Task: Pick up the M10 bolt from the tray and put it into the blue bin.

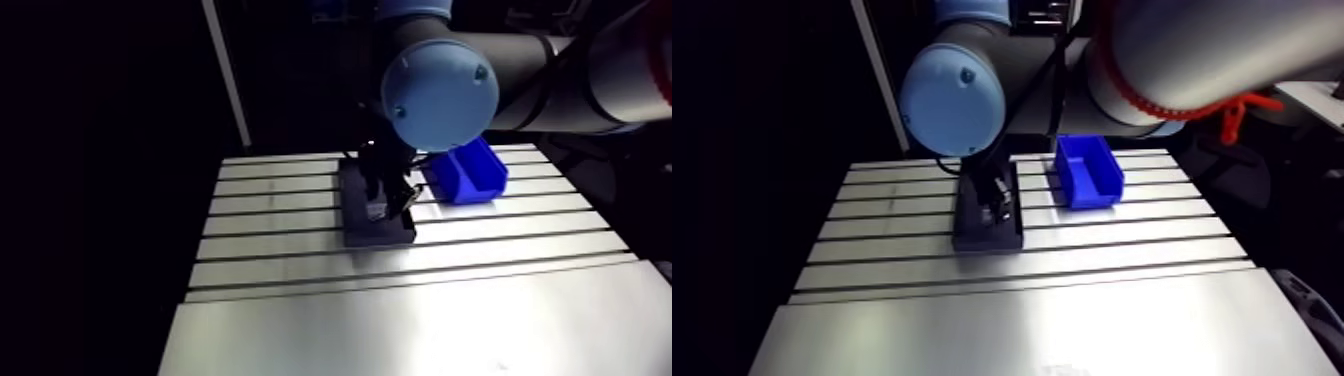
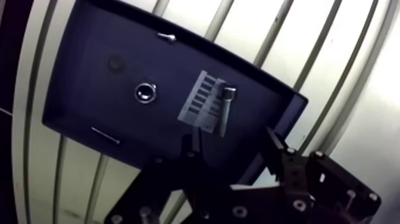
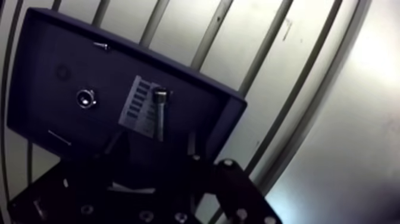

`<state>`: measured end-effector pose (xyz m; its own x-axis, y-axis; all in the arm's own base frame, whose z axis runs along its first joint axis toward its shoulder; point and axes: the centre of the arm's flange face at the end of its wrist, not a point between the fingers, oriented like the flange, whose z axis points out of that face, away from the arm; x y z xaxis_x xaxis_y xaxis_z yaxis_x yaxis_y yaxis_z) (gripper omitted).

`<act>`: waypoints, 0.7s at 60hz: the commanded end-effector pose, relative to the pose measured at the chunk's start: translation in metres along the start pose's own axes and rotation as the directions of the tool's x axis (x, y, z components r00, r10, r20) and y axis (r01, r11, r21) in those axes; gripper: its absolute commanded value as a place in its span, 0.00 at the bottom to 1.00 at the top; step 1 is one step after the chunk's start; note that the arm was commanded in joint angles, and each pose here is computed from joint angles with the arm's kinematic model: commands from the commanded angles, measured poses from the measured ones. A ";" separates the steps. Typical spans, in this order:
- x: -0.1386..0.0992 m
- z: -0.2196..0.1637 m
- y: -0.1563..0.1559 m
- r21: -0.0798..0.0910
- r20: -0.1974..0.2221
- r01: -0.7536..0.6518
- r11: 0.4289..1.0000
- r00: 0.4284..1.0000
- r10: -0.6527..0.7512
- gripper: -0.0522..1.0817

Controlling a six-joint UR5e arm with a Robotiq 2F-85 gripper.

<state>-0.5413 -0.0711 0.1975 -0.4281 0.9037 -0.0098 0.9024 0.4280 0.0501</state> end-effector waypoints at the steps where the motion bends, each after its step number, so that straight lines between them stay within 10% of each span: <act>1: 0.003 0.006 -0.001 0.005 -0.006 -0.002 1.000 1.000 0.002 0.44; 42: 0.007 0.023 0.000 -0.025 -0.001 -0.007 1.000 1.000 0.007 0.50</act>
<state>-0.5432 -0.0671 0.1806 -0.4224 0.9063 -0.0126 0.9043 0.4224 0.0619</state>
